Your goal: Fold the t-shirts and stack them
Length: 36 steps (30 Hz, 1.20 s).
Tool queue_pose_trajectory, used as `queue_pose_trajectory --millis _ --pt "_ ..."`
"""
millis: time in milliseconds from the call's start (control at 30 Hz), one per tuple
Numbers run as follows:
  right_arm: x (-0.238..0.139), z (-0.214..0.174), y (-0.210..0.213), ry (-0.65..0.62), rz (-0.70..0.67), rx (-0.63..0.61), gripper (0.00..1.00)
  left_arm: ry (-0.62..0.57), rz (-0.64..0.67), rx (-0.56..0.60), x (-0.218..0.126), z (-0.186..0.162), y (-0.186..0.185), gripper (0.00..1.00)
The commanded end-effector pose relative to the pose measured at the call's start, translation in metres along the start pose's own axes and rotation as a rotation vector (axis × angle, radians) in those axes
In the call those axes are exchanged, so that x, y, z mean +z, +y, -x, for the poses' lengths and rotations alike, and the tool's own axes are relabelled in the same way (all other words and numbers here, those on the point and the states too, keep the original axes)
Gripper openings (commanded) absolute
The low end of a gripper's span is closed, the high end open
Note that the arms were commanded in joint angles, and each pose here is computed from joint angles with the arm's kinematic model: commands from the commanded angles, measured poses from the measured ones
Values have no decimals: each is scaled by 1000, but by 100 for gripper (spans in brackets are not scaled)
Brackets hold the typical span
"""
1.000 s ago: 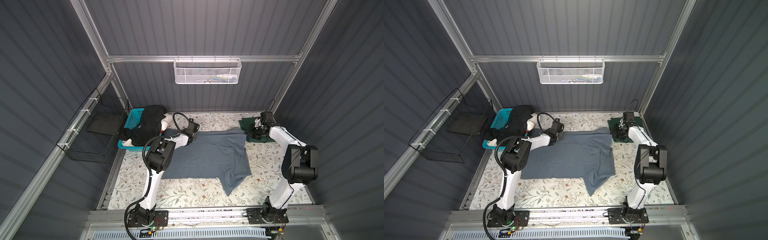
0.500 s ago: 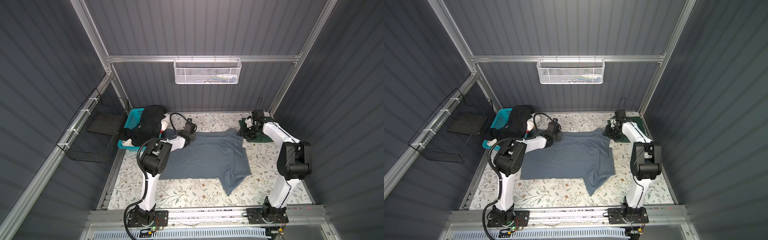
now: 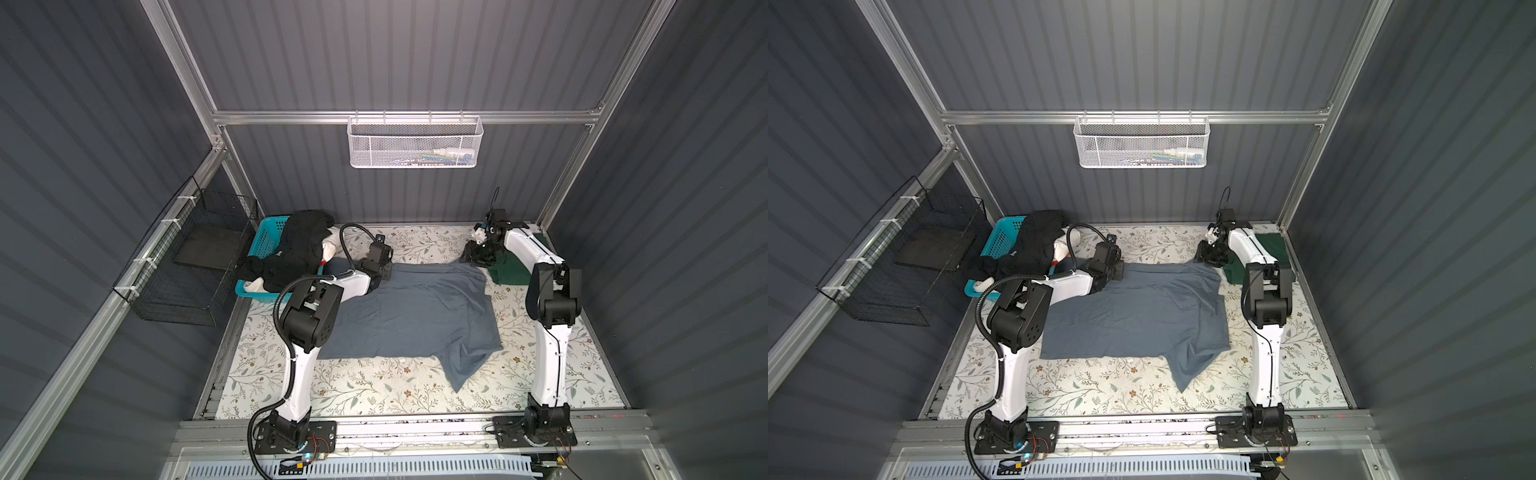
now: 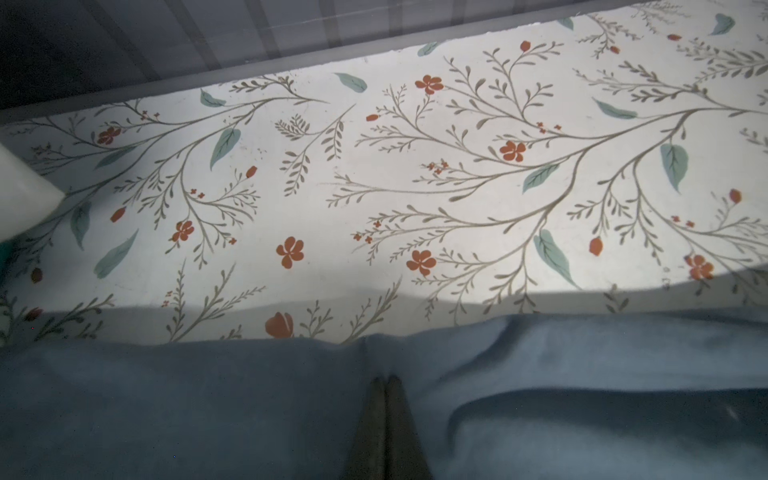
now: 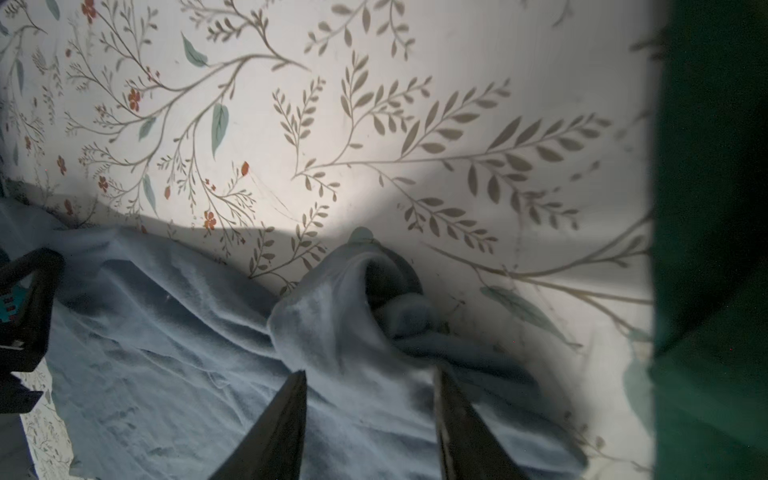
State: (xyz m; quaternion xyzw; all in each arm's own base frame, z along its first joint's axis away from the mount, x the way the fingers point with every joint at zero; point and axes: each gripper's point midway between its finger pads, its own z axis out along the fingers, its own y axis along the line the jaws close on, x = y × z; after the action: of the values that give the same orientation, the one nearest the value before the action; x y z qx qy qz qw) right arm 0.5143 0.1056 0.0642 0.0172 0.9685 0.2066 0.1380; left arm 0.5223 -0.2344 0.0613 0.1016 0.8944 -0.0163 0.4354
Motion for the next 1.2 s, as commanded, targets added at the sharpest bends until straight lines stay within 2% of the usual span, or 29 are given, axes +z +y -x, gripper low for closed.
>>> queue_pose_trajectory --millis 0,67,233,433,533,900,967,1100,1167 --pt "-7 6 13 -11 37 -9 38 -12 -22 11 3 6 -8 0" --pt "-7 8 13 -20 36 2 34 -7 -21 9 4 5 -8 0" --pt "-5 9 1 -56 -8 45 14 -2 -16 8 4 3 -7 0" --pt "-12 15 -12 -97 -70 71 8 3 4 13 4 1 -4 0" --pt "-20 21 -19 -130 -79 107 1 2 14 10 3 0 -2 0" --pt "-40 28 -35 -178 -41 211 0 -14 24 9 4 -1 0 0" --pt "-42 28 -35 -176 -41 217 0 12 37 16 5 -17 4 0" --pt "-45 30 -38 -177 -41 250 0 2 62 23 3 -17 9 0" --pt "-47 33 -30 -177 20 258 0 0 73 31 3 -18 11 0"
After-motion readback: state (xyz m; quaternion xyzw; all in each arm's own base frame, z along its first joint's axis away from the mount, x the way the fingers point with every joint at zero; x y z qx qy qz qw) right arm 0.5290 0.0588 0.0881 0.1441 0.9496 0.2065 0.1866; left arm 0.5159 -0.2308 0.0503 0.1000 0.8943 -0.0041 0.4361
